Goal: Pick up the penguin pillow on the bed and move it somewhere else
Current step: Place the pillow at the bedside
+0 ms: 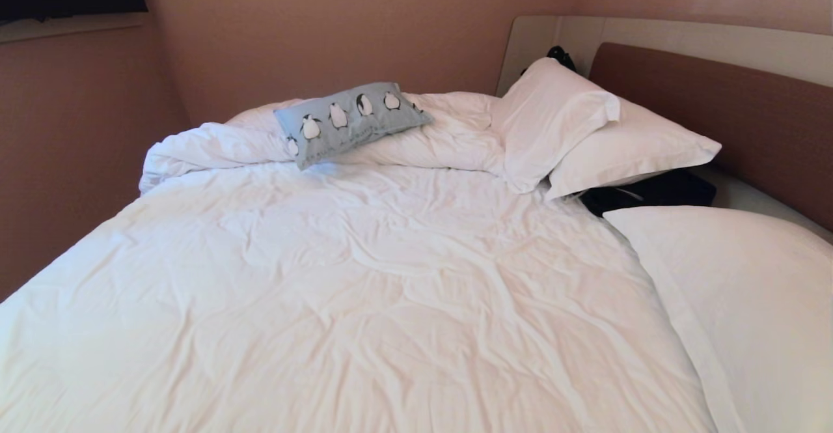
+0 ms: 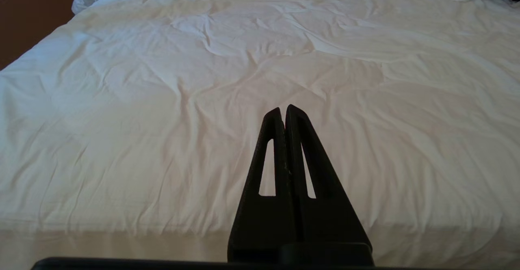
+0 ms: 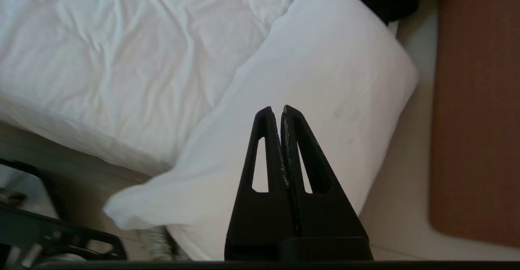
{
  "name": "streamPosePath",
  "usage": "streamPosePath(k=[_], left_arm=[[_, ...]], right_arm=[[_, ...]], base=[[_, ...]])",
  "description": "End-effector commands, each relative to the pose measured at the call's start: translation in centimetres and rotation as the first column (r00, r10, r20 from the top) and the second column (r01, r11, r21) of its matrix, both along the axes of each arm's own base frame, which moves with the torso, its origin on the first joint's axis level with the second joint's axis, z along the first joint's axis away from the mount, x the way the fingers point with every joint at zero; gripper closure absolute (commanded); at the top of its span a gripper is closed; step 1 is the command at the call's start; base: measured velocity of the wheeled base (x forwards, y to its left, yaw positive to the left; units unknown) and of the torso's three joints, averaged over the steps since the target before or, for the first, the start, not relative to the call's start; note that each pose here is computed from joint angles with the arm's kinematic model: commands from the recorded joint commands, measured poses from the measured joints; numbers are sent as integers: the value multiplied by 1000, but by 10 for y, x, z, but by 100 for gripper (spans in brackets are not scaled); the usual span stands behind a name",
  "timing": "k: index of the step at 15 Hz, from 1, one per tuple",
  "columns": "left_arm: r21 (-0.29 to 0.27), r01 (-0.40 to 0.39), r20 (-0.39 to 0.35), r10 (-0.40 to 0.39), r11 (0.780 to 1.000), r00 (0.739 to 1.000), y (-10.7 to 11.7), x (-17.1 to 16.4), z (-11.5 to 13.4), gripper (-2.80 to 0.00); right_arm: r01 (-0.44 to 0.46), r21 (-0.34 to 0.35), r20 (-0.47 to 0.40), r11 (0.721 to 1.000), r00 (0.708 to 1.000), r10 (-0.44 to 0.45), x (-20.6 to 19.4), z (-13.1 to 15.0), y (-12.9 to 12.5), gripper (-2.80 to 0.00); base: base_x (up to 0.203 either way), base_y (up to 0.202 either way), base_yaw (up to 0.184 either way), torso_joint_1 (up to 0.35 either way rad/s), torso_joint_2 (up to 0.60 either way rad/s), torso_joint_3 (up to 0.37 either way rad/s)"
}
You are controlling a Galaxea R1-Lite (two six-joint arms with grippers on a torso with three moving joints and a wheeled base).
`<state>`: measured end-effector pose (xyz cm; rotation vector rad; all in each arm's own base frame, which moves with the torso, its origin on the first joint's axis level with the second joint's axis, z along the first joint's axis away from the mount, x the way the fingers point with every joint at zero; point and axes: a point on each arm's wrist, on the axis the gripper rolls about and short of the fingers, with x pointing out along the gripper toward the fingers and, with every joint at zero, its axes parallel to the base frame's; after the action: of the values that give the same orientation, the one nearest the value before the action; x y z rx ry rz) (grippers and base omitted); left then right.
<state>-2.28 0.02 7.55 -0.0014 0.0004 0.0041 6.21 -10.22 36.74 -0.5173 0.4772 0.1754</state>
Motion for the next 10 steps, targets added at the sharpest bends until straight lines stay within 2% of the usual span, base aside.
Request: streamPosePath(k=[1, 3, 6, 10], left_arm=[[0, 0, 0, 0, 1000, 1000, 0, 0, 0, 0], [0, 0, 0, 0, 1000, 1000, 0, 0, 0, 0], [0, 0, -1, 0, 1000, 1000, 0, 0, 0, 0], [0, 0, 0, 0, 1000, 1000, 0, 0, 0, 0]], right_arm=[[301, 545, -123, 782, 952, -281, 2, -2, -6, 0], [350, 629, -160, 694, 932, -325, 2, -1, -4, 0], [377, 679, -130, 630, 906, -403, 4, 7, -11, 0], [367, 788, -51, 494, 838, -543, 11, 30, -26, 0]], base=[[0, 0, 0, 0, 0, 0], [0, 0, 0, 0, 0, 0], [0, 0, 0, 0, 0, 0], [0, 0, 0, 0, 0, 0]])
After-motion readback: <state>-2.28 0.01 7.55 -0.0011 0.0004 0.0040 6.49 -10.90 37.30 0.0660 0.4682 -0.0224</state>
